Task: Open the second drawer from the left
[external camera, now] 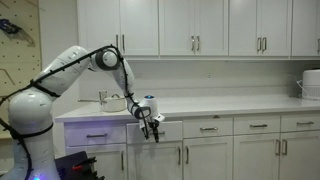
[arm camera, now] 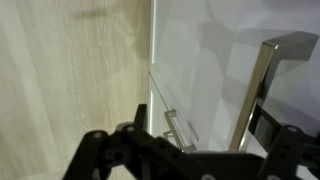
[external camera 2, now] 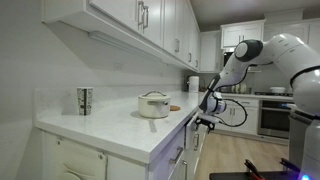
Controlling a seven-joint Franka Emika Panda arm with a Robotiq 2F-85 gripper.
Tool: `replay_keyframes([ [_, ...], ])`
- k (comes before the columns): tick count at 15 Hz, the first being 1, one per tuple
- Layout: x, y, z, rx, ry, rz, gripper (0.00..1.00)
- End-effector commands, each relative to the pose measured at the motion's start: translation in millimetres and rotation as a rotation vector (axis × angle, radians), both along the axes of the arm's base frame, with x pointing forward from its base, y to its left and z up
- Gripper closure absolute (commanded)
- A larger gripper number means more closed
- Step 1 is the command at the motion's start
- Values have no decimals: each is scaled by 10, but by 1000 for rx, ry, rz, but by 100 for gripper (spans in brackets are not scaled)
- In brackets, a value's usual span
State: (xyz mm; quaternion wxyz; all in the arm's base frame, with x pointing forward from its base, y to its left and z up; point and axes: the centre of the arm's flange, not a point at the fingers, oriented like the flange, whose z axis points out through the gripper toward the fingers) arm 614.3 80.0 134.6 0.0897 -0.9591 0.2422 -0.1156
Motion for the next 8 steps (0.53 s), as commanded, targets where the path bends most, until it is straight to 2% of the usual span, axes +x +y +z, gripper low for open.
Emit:
replay_keyframes([
  [1,-291,-597,-354,-83,122,-23,0],
  [8,-517,-773,-235,-108,119,-61,0],
])
